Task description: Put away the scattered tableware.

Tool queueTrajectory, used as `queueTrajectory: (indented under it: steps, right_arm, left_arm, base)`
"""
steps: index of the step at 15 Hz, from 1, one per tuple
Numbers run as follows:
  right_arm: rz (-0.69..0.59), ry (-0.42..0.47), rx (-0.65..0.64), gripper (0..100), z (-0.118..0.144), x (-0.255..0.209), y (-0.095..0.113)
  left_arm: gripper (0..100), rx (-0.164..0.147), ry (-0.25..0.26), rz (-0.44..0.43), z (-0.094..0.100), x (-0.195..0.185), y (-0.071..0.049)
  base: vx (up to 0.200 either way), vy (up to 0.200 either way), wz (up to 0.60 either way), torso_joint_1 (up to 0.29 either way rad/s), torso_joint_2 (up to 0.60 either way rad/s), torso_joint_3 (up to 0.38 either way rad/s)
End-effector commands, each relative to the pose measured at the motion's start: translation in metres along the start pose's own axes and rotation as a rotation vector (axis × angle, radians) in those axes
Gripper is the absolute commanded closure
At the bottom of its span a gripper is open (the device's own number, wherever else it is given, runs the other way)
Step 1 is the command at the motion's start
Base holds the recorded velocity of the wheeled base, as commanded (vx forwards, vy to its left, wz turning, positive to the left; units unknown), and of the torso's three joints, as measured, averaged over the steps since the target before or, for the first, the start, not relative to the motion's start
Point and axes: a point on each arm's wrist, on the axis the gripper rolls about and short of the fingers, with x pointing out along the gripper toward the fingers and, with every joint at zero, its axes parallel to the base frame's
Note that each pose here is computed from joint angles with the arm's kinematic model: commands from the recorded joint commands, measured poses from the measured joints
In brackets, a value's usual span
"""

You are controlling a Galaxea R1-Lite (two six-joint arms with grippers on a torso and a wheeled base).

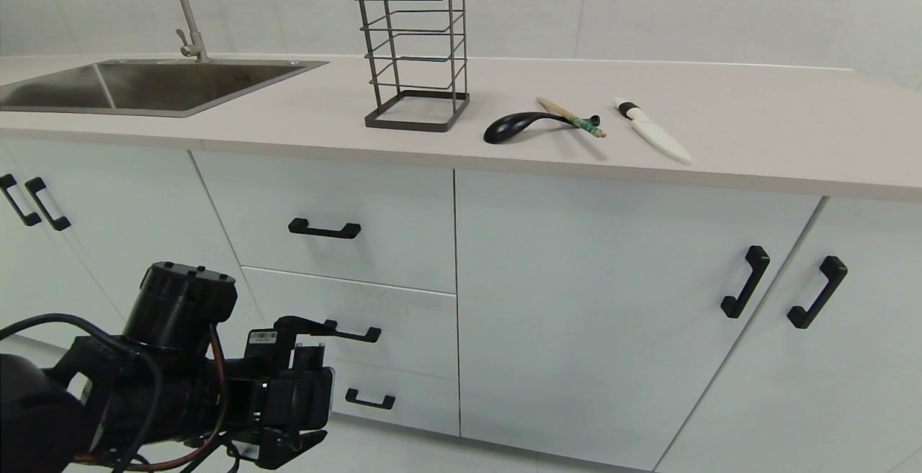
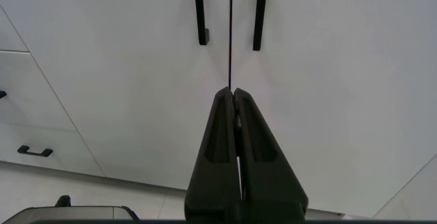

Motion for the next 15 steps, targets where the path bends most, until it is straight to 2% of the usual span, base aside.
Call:
queueTrajectory:
  steps: [1, 5, 6, 7, 8, 9, 10, 12, 13, 14, 15]
  right_arm:
    - [0.0, 0.002, 0.0, 100, 0.0, 0.0, 0.0]
    - [0.0, 0.002, 0.0, 100, 0.0, 0.0, 0.0]
    - [0.0, 0.002, 0.0, 100, 0.0, 0.0, 0.0]
    - [0.0, 0.002, 0.0, 100, 0.0, 0.0, 0.0]
    - [0.0, 0.002, 0.0, 100, 0.0, 0.0, 0.0]
    - [0.0, 0.002, 0.0, 100, 0.0, 0.0, 0.0]
    - [0.0, 0.002, 0.0, 100, 0.0, 0.0, 0.0]
    - [0.0, 0.002, 0.0, 100, 0.0, 0.0, 0.0]
    - [0.0, 0.002, 0.0, 100, 0.0, 0.0, 0.0]
    - [0.0, 0.002, 0.0, 100, 0.0, 0.0, 0.0]
    - [0.0, 0.002, 0.0, 100, 0.0, 0.0, 0.0]
  left_arm:
    - [0, 0.002, 0.027, -0.009, -0.002, 0.001, -0.003]
    - [0, -0.008, 0.071, -0.042, -0.012, 0.002, -0.014]
    - [0, 0.033, 0.096, -0.032, -0.016, 0.001, -0.011]
    - [0, 0.089, 0.15, -0.031, -0.022, 0.005, -0.008]
    - [0, 0.124, 0.177, -0.044, -0.026, 0.011, -0.005]
    - [0, 0.128, 0.184, -0.066, -0.028, 0.018, -0.005]
    - [0, 0.128, 0.184, -0.066, -0.028, 0.018, -0.005]
    - [0, 0.119, 0.186, -0.068, -0.033, 0.04, 0.005]
    - [0, 0.116, 0.179, -0.073, -0.033, 0.047, 0.004]
    - [0, 0.087, 0.177, -0.078, -0.034, 0.056, 0.003]
    - [0, 0.037, 0.177, -0.103, -0.035, 0.067, -0.001]
  base:
    - [0.0, 0.0, 0.0, 0.0, 0.0, 0.0]
    - [0.0, 0.0, 0.0, 0.0, 0.0, 0.0]
    - [0.0, 0.0, 0.0, 0.0, 0.0, 0.0]
    - [0.0, 0.0, 0.0, 0.0, 0.0, 0.0]
    - [0.0, 0.0, 0.0, 0.0, 0.0, 0.0]
    - [0.0, 0.0, 0.0, 0.0, 0.0, 0.0]
    - [0.0, 0.0, 0.0, 0.0, 0.0, 0.0]
    - [0.0, 0.0, 0.0, 0.0, 0.0, 0.0]
    - [0.0, 0.0, 0.0, 0.0, 0.0, 0.0]
    - [0.0, 0.0, 0.0, 0.0, 0.0, 0.0]
    - [0.0, 0.0, 0.0, 0.0, 0.0, 0.0]
